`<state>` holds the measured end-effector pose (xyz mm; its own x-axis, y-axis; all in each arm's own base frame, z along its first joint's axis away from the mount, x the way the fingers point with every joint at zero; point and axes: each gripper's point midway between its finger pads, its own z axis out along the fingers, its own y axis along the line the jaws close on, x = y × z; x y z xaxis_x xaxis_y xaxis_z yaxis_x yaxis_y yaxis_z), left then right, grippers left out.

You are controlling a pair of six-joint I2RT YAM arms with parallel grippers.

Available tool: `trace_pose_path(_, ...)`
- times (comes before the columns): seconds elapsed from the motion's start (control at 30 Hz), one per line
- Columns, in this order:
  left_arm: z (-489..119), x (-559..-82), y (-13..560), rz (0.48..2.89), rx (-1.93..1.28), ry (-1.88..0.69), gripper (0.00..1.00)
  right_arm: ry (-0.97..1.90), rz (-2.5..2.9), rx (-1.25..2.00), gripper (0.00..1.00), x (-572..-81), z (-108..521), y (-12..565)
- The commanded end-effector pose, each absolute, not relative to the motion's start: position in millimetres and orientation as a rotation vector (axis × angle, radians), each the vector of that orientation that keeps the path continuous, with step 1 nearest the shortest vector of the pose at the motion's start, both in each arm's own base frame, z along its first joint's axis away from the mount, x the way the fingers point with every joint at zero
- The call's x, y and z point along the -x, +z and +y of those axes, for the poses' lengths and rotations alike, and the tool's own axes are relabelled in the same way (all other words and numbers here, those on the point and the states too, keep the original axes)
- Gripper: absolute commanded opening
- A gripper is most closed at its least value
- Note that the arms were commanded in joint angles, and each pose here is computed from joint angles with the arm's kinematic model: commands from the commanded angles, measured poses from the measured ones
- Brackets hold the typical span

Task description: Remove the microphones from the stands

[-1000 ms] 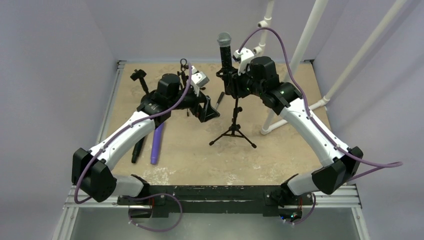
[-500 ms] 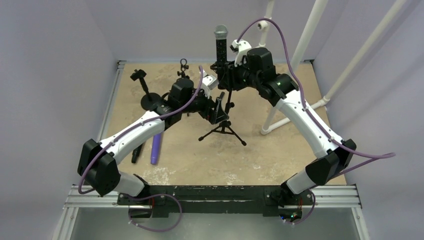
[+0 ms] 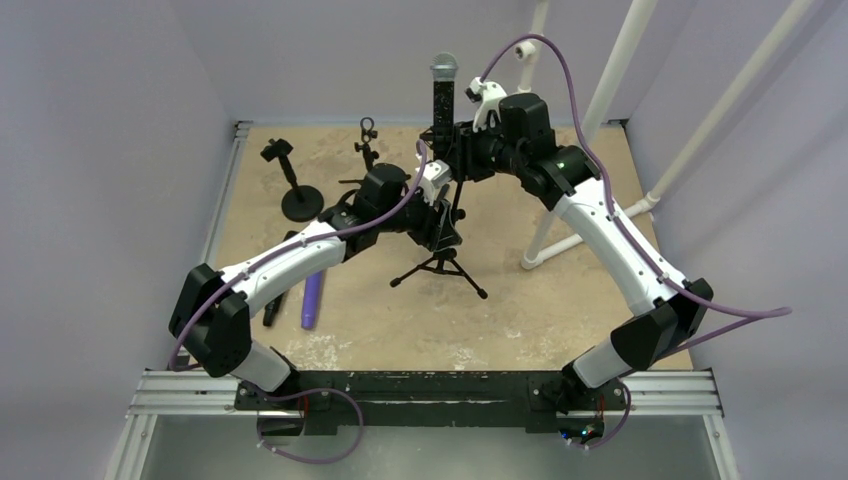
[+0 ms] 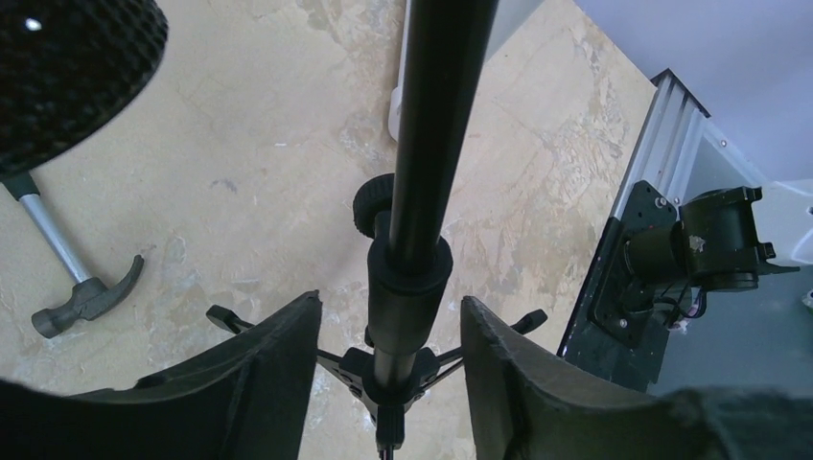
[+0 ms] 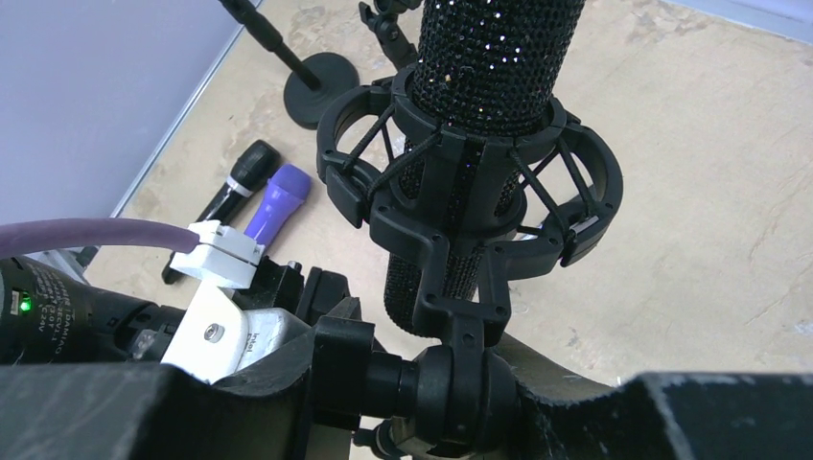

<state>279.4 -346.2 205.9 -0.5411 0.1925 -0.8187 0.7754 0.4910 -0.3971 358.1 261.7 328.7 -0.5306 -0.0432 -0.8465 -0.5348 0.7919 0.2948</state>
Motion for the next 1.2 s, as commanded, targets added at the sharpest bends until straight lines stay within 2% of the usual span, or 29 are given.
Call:
trace_pose_path(0.0, -357, -285, 228, 1.922, -0.814, -1.042, 0.49, 0.782, 1.867, 0.383, 0.00, -354, 264, 396)
trace_pose_path(0.3, -359, -284, 222, 1.929, -0.827, -1.050, 0.40, 0.810, 1.861, 0.380, 0.00, -352, 265, 398)
trace_pose_path(0.43, -361, -283, 221, 1.929, -0.841, -1.057, 0.27, 0.817, 1.857, 0.380, 0.00, -351, 264, 399)
trace_pose_path(0.57, -361, -279, 221, 1.918, -0.861, -1.067, 0.00, 0.829, 1.850, 0.388, 0.00, -348, 265, 401)
trace_pose_path(0.73, -358, -270, 232, 1.851, -0.902, -1.086, 0.00, 0.857, 1.842, 0.409, 0.00, -342, 266, 401)
trace_pose_path(0.83, -357, -263, 246, 1.789, -0.934, -1.111, 0.00, 0.856, 1.841, 0.421, 0.11, -340, 266, 400)
trace_pose_path(1.0, -354, -248, 275, 1.682, -0.993, -1.170, 0.00, 0.884, 1.836, 0.441, 0.36, -335, 269, 399)
trace_pose_path(1.1, -349, -244, 288, 1.645, -1.001, -1.207, 0.00, 0.906, 1.834, 0.468, 0.59, -331, 271, 396)
trace_pose_path(1.17, -345, -245, 298, 1.610, -0.995, -1.225, 0.00, 0.921, 1.827, 0.489, 0.70, -326, 272, 396)
